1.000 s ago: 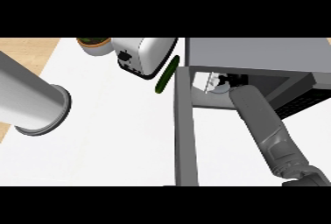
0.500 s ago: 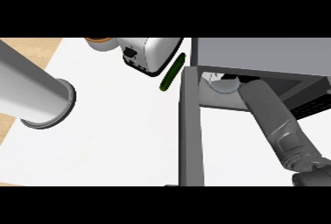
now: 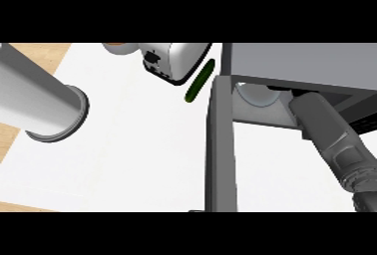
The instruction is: Pick up the milk, place it into the microwave and close the microwave
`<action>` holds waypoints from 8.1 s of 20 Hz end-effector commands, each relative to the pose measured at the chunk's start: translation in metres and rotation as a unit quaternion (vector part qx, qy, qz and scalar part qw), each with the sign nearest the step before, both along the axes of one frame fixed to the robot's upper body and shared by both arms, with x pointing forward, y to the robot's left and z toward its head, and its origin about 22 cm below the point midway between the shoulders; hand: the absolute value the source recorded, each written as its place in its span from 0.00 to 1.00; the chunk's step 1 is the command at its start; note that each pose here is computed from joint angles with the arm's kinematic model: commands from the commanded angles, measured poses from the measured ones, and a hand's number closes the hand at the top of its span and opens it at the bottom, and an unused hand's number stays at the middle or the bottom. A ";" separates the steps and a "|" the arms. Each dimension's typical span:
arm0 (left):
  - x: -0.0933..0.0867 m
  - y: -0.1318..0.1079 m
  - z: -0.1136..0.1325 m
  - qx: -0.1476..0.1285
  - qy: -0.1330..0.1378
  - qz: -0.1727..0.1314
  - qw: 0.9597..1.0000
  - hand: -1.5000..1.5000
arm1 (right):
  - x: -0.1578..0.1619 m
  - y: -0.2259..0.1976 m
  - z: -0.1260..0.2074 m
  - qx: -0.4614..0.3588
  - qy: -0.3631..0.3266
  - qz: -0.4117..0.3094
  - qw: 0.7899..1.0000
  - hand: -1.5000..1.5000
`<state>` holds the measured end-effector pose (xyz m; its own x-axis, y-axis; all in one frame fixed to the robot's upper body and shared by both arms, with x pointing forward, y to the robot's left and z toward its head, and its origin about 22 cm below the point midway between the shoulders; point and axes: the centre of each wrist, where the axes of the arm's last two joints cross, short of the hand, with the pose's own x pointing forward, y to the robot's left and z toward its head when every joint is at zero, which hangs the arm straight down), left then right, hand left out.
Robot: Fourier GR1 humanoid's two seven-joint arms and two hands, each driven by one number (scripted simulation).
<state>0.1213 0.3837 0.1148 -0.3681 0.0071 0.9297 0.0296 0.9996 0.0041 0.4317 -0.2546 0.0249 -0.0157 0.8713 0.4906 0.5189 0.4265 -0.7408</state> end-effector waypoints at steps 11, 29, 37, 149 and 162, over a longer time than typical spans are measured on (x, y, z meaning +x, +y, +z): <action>0.023 -0.005 -0.005 0.029 0.022 -0.047 0.998 0.00 | 0.018 0.029 0.032 0.018 -0.012 0.130 0.991 0.00; 0.035 -0.050 -0.017 0.015 0.017 -0.150 0.988 0.00 | -0.013 0.044 -0.031 0.267 0.004 0.248 0.931 0.00; 0.046 -0.080 -0.018 0.005 0.033 -0.191 0.981 1.00 | -0.041 0.027 -0.071 0.381 0.034 0.295 0.876 0.00; 0.212 -0.381 -0.084 -0.026 0.063 -0.022 0.997 0.00 | -0.196 -0.100 0.116 0.261 -0.052 0.508 0.819 0.00; 0.217 -0.378 -0.086 -0.032 0.054 -0.009 0.998 0.00 | -0.176 -0.116 0.115 0.319 -0.034 0.519 0.792 0.00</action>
<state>0.3118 -0.0005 0.0160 -0.2758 0.0985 0.9562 0.1468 0.9874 -0.0593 0.2508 -0.3658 0.1399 -0.6192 -0.0270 0.7848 -0.3094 0.9269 -0.2122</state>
